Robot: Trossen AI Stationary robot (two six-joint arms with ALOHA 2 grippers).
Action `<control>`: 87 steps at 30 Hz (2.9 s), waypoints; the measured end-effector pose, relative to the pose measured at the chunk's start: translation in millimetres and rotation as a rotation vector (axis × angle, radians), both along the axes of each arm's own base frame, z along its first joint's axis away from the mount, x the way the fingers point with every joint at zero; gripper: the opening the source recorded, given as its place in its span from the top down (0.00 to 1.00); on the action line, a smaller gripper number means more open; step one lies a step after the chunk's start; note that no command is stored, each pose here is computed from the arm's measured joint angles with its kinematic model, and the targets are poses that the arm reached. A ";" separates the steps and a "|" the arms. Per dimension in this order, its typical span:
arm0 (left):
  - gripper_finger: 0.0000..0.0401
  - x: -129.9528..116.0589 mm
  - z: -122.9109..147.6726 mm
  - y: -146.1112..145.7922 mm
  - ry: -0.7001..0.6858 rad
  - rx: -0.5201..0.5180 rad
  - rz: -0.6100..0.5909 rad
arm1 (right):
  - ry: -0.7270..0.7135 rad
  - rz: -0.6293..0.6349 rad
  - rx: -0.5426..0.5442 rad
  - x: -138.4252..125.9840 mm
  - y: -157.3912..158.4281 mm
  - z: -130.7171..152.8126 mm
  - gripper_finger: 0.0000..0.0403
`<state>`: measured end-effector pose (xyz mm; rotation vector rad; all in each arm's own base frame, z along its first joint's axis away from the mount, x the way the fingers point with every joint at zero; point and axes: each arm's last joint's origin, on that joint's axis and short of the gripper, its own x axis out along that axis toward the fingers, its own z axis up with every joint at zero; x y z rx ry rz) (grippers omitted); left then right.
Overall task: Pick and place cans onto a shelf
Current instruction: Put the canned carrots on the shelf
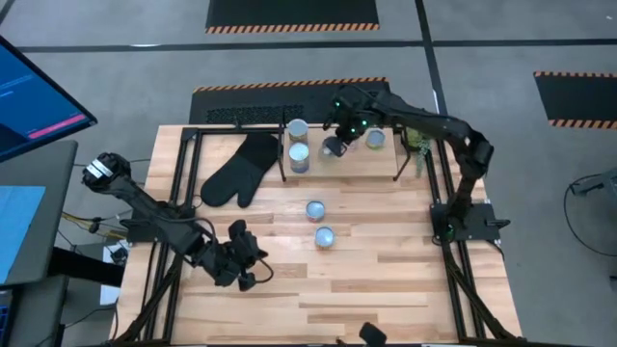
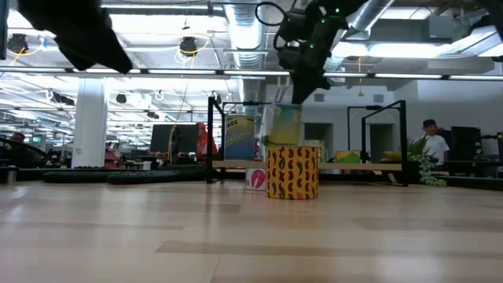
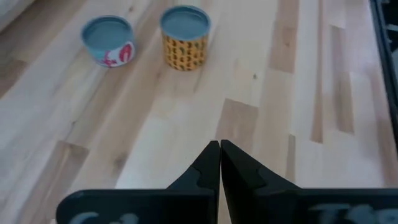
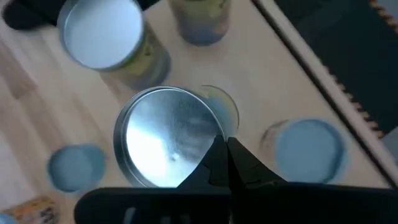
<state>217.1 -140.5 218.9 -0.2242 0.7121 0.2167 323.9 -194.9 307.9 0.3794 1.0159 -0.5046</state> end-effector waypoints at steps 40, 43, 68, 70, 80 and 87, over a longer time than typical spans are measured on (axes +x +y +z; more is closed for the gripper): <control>1.00 13.7 2.2 16.7 -0.020 -0.072 0.079 | -0.046 0.018 -0.080 7.5 -49.0 -27.5 0.84; 1.00 13.7 2.2 16.7 -0.021 -0.079 0.084 | -0.045 0.015 -0.080 6.6 -50.2 -27.5 0.84; 1.00 13.9 2.5 16.6 -0.024 -0.084 0.087 | 0.018 0.143 0.008 2.5 38.2 10.2 0.87; 1.00 13.9 2.5 16.6 -0.024 -0.081 0.085 | 0.016 0.167 0.011 8.2 47.2 -1.5 0.90; 1.00 13.9 2.5 16.6 -0.024 -0.081 0.085 | -0.015 0.116 0.005 7.0 34.4 -43.2 0.95; 1.00 13.8 2.5 16.7 -0.023 -0.081 0.085 | -0.080 0.116 0.010 4.1 21.8 -53.1 0.98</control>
